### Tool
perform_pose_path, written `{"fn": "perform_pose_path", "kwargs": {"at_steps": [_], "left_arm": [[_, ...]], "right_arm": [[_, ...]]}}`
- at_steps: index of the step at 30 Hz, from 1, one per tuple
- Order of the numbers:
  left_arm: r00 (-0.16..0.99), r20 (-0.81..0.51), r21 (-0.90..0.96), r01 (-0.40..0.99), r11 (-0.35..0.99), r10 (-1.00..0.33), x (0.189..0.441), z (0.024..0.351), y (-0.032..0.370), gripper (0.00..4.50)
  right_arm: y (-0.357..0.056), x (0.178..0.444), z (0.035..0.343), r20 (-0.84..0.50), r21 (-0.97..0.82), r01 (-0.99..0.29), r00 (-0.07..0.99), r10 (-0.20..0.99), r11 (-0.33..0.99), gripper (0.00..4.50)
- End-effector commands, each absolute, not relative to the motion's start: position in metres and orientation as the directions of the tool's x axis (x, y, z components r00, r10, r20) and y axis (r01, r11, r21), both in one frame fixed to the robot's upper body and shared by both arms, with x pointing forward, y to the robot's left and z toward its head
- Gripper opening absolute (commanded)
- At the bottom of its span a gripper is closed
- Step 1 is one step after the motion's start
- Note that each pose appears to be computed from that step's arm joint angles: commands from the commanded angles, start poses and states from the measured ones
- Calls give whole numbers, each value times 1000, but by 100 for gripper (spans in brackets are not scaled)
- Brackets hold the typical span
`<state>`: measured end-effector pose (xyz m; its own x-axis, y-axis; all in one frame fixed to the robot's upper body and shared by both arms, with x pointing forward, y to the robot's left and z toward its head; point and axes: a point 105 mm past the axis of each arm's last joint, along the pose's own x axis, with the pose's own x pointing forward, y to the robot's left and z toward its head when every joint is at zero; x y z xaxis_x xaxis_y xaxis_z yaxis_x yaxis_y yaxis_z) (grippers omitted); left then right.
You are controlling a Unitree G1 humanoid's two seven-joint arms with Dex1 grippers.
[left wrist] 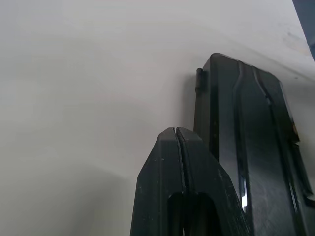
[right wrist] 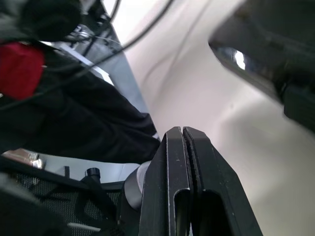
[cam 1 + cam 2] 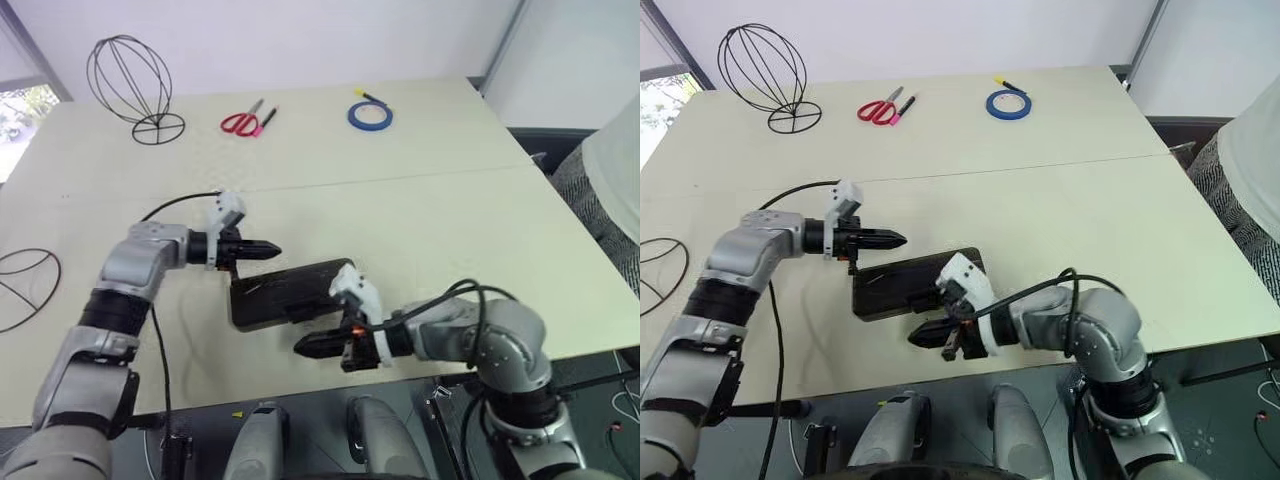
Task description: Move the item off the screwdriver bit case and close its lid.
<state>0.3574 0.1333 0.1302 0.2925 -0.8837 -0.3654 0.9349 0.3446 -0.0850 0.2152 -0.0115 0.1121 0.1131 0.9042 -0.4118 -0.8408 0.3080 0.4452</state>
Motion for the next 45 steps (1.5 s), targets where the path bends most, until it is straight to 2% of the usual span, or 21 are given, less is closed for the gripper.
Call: {"fn": "perform_pose_path", "kwargs": {"at_steps": [1,6,11,17,30,37,45], "left_arm": [[276,-373,-34,950,310,-886,363,135,127,0],[255,-380,-23,958,284,-889,368,131,119,0],[213,-380,2,973,229,-900,369,132,105,0],[190,-365,-1,979,205,-911,369,131,93,0],[100,-454,-22,992,124,-885,354,95,86,0],[27,-499,-30,998,49,-866,340,78,80,0],[-14,-508,-50,999,13,-861,326,68,77,0]], "right_arm": [[-9,226,106,-438,425,-797,234,868,429,3],[-10,237,94,-484,388,-725,366,795,569,3],[-17,238,82,-537,339,-676,432,725,654,3],[-17,240,80,-536,327,-646,474,699,689,3],[-11,257,88,-487,247,-641,566,665,727,3],[-9,273,95,-447,205,-623,627,638,755,3],[-5,279,101,-417,167,-635,647,638,754,3]]}}
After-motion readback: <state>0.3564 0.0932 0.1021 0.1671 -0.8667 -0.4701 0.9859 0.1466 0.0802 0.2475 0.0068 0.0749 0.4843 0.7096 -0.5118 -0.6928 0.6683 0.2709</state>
